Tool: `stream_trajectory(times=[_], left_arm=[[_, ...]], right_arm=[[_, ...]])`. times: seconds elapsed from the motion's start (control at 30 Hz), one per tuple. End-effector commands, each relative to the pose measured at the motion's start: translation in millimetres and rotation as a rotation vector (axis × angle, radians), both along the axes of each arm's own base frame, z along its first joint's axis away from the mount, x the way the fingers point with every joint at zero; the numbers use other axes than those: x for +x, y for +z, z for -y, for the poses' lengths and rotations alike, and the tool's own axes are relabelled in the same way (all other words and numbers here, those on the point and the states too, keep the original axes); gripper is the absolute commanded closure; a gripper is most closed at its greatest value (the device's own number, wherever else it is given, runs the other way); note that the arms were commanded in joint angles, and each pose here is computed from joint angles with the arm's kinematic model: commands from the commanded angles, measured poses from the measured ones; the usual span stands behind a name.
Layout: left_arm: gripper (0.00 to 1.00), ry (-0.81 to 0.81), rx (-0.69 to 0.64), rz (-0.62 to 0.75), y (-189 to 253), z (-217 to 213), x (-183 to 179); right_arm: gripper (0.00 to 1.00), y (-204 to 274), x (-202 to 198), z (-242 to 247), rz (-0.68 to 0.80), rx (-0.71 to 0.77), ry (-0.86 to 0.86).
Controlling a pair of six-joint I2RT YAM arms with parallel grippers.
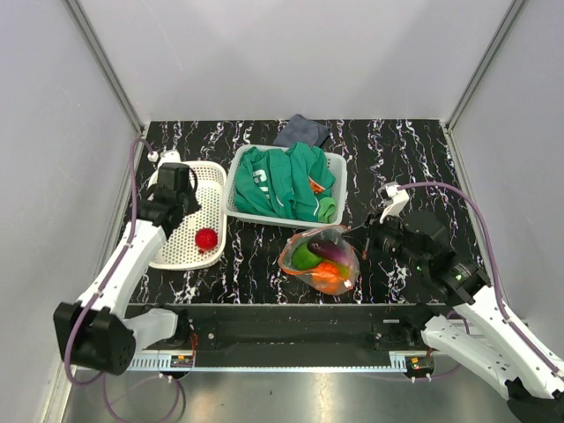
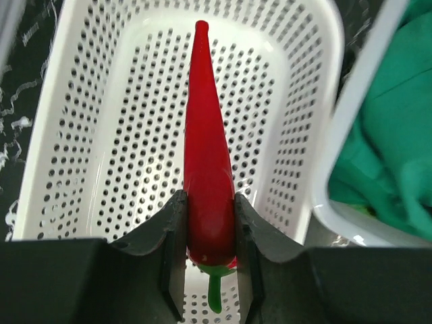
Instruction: Open the zip-top bag and remove the fake food
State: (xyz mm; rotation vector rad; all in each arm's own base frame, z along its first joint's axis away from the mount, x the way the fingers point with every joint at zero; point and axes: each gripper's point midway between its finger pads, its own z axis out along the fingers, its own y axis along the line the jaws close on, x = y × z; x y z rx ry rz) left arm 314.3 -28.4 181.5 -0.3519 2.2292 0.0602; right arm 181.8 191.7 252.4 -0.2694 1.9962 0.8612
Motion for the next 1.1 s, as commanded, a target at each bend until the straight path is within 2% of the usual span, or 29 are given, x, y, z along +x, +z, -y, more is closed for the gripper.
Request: stream_trajectory(times=[0.0,0.1,0.2,0.23,0.33,0.4,0.47,0.53,0.57,0.73,0.77,0.9,0.93,1.07], left_arm=[[1.00,0.036,-0.091,-0.059,-24.7,-4.7,-2.9],[0.98,0.078,-0.137,-0.081,-36.3,-9.2,-9.3],[0.81,0.114,-0.148,-0.083,-40.1,-14.1,-12.5],[0.53,0.120,-0.145,-0.091,-43.6,-15.3,-15.1],[0.21,0.148,-0.135,-0.081,-42.0,-20.8,-18.8],[0.13,0.143,-0.150,-0.064,-37.1,-19.0,-20.7],[0.14,0.072,-0.199,-0.055,-30.0,-4.8,-21.5],[0.23,-0.014,-0.261,-0.001,-15.1,11.7,-22.5],[0.28,-0.124,-0.335,0.010,-9.5,35.8,-26.9],[0.41,-0.447,-0.481,0.180,46.1,114.9,-48.6],[0.44,-0.555,-0.503,0.210,59.4,140.0,-66.1],[0.55,-0.764,-0.565,0.333,94.4,191.2,-105.5],[0.59,-0.801,-0.573,0.336,93.0,199.7,-113.3],[0.64,-0.986,-0.578,0.380,101.4,244.3,-152.1]], right_arm=[[1.00,21.2,-0.8,-3.0,0.050,0.051,0.010],[1.00,17.2,0.7,-6.5,0.037,0.043,0.021],[1.00,15.6,1.6,-10.9,0.027,0.044,0.036],[1.00,14.8,2.0,-12.3,0.023,0.043,0.040],[1.00,13.1,1.6,-18.5,0.007,0.041,0.070],[1.00,9.4,0.7,-23.4,-0.012,0.038,0.094],[1.00,5.8,-0.2,-26.9,-0.027,0.034,0.113],[1.00,3.4,-0.1,-32.3,-0.042,0.038,0.136],[1.00,3.3,-0.6,-34.5,-0.048,0.042,0.145],[1.00,1.0,1.9,-46.2,-0.073,0.062,0.179],[1.00,2.5,2.5,-48.1,-0.070,0.070,0.184],[1.00,2.8,3.5,-55.5,-0.088,0.093,0.203],[1.00,2.3,4.2,-55.9,-0.091,0.096,0.202],[1.00,-0.1,4.5,-57.3,-0.100,0.105,0.199]])
